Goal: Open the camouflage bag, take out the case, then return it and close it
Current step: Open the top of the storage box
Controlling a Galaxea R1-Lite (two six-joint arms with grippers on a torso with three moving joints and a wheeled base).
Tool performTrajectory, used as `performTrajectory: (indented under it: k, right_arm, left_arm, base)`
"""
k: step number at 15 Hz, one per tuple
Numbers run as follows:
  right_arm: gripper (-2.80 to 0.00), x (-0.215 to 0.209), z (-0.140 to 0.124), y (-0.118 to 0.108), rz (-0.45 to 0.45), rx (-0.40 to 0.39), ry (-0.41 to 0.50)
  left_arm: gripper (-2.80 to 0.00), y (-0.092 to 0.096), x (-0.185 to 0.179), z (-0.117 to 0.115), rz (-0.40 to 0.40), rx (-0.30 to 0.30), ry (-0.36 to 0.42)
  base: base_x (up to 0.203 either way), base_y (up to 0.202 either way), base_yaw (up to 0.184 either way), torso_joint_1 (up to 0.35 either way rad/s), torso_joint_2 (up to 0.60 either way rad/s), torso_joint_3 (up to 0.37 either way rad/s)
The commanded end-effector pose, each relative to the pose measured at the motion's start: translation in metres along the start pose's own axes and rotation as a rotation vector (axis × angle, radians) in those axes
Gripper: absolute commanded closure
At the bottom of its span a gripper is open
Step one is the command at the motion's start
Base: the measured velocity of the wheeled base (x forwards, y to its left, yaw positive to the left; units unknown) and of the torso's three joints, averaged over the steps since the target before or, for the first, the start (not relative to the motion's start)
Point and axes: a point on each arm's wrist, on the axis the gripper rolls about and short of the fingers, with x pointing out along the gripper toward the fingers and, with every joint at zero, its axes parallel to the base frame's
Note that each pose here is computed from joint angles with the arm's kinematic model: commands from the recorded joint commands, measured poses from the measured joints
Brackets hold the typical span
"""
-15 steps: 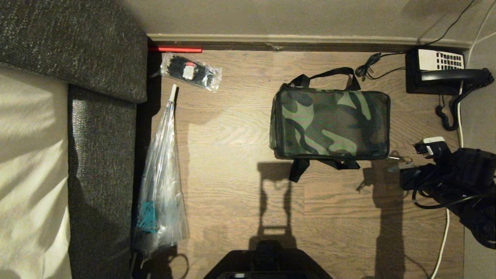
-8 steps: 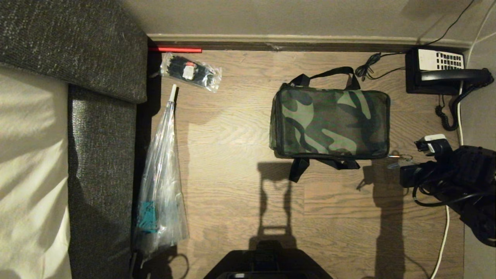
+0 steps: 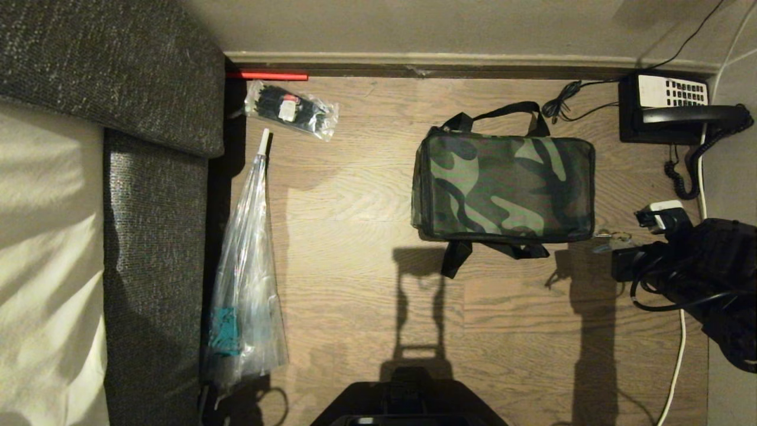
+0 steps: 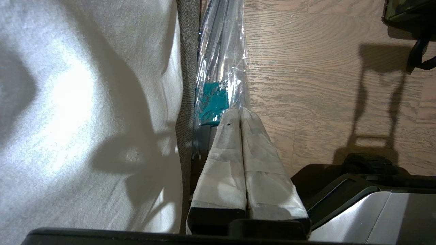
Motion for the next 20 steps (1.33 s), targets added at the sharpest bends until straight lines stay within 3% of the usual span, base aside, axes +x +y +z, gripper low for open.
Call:
performTrajectory:
  k: [1, 20]
  right_arm:
    - [0.0, 0.0, 0.001, 0.0, -0.002, -0.002, -0.01]
    - [0.0, 0.021, 0.009, -0.002, -0.015, -0.002, -0.064]
  left_arm:
    - [0.0, 0.0, 0.0, 0.0, 0.0, 0.0, 0.001]
    - [0.0, 0.0, 0.0, 0.0, 0.0, 0.0, 0.002]
  base:
    - [0.0, 0.0, 0.0, 0.0, 0.0, 0.0]
    - [0.0, 0.0, 0.0, 0.0, 0.0, 0.0]
